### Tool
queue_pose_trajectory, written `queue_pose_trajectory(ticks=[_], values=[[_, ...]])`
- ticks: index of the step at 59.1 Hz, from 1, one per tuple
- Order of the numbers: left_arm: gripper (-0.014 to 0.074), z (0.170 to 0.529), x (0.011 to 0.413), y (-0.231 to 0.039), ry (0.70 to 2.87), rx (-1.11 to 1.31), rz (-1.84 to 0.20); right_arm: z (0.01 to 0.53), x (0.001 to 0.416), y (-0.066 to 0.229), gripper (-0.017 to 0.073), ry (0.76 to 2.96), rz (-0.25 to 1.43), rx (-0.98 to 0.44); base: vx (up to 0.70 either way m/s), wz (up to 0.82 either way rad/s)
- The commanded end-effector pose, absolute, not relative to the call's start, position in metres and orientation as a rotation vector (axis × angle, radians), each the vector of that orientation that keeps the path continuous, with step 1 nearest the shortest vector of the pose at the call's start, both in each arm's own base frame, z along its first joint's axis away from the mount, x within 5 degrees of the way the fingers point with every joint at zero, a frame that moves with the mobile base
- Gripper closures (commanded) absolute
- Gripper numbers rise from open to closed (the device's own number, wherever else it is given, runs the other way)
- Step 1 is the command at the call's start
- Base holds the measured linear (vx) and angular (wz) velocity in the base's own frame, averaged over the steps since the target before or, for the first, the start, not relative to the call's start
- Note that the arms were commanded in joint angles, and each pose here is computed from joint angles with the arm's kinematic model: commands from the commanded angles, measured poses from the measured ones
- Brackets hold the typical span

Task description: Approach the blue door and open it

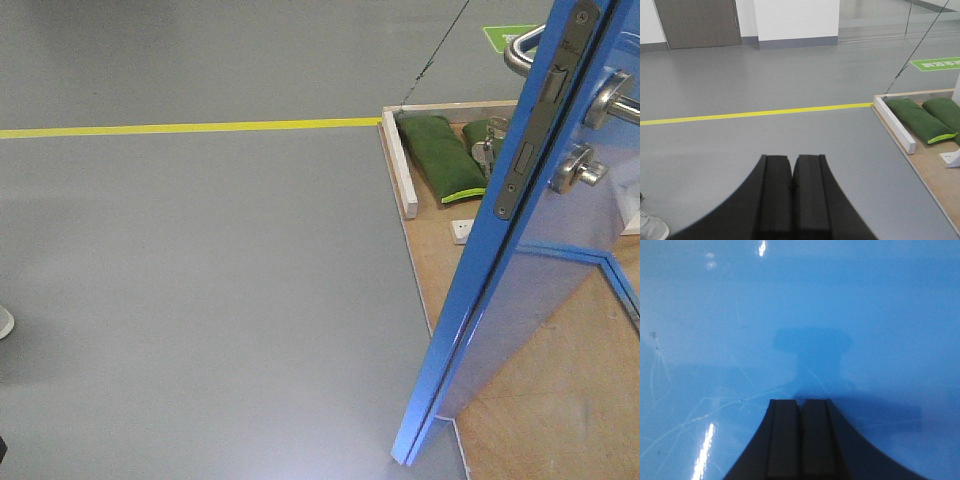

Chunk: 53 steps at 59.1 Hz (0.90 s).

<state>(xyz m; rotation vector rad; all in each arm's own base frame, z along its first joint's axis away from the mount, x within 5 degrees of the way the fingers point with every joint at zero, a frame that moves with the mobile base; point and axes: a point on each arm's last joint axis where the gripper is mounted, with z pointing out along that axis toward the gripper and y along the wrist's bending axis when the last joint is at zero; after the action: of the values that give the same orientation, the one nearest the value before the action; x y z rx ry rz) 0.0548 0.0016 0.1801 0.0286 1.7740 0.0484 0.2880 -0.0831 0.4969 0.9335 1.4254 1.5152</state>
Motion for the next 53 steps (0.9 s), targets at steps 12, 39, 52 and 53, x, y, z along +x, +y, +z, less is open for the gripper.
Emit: queue_pose_trajectory(ticks=[12,39,52,53], values=[[0.0521,0.197,0.054,0.001,1.65,0.029,0.033,0.518,0.281,-0.064,0.0547,1.372,1.639,0.842,0.0,0.0],[0.0521,0.197,0.054,0.001,1.65,0.029,0.033,0.517,0.285,-0.041,0.0547,1.429,1.7,0.793,0.0,0.0],[0.0521,0.197,0.054,0.001,1.65,0.029,0.033,0.517,0.285,-0.042,0.0547,1.425,1.694,0.797,0.0,0.0],[0.0521,0.197,0.054,0.001,1.65,0.029,0.033,0.517,0.285,-0.042,0.0547,1.424,1.694,0.798,0.0,0.0]])
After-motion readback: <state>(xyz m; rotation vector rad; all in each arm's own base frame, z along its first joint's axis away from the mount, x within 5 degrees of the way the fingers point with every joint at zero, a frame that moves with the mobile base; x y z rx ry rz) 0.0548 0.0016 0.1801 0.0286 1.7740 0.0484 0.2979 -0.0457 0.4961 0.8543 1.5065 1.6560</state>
